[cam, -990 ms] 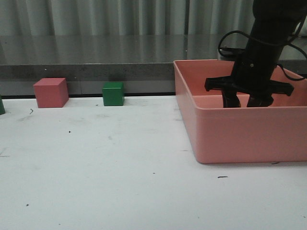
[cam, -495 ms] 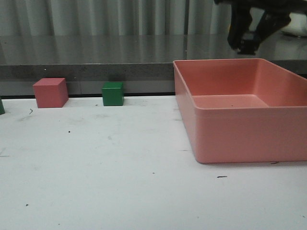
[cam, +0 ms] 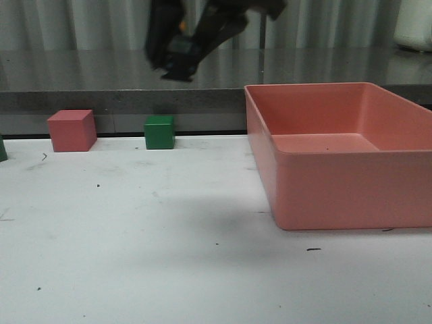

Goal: Place and stand button with both arms
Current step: 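Carry the button out of the bin and set it on the table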

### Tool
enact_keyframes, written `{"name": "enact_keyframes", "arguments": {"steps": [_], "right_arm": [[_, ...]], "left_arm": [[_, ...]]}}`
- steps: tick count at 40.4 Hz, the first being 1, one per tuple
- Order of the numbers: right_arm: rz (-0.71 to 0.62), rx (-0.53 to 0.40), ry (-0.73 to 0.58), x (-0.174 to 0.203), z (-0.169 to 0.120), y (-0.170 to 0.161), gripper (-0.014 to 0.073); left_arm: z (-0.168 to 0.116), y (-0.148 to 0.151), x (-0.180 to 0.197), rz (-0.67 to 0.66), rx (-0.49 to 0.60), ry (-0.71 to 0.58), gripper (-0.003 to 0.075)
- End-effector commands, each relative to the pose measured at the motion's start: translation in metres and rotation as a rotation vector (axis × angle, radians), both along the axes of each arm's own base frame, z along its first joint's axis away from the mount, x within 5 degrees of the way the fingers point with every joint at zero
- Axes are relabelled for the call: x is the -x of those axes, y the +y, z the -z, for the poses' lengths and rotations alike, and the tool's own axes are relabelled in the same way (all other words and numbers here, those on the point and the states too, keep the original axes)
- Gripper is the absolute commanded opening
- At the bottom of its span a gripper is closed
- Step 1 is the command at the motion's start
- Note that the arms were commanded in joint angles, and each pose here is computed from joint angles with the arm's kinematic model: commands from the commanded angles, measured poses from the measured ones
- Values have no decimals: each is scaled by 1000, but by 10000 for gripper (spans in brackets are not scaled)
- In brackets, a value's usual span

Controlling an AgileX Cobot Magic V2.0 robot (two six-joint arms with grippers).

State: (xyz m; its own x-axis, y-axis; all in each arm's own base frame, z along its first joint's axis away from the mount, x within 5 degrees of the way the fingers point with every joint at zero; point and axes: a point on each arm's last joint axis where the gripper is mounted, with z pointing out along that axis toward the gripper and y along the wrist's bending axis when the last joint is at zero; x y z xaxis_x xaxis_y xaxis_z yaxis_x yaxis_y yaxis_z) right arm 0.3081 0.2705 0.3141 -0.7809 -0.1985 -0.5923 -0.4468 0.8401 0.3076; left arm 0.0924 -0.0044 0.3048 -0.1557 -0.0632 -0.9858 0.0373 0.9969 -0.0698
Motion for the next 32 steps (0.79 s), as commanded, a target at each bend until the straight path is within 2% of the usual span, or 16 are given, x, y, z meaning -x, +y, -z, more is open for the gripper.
{"name": "enact_keyframes", "arguments": {"steps": [1, 8, 21, 32], "right_arm": [[-12, -104, -59, 5, -14, 24, 309], [30, -85, 60, -10, 22, 55, 309], [206, -6, 269, -48, 90, 69, 309], [228, -4, 290, -50, 99, 70, 314]], "left_arm": [[-18, 0, -2, -7, 19, -103, 692], [-18, 0, -2, -7, 19, -101, 692], [-16, 0, -1, -6, 18, -75, 692], [-16, 0, -1, -6, 18, -75, 692]]}}
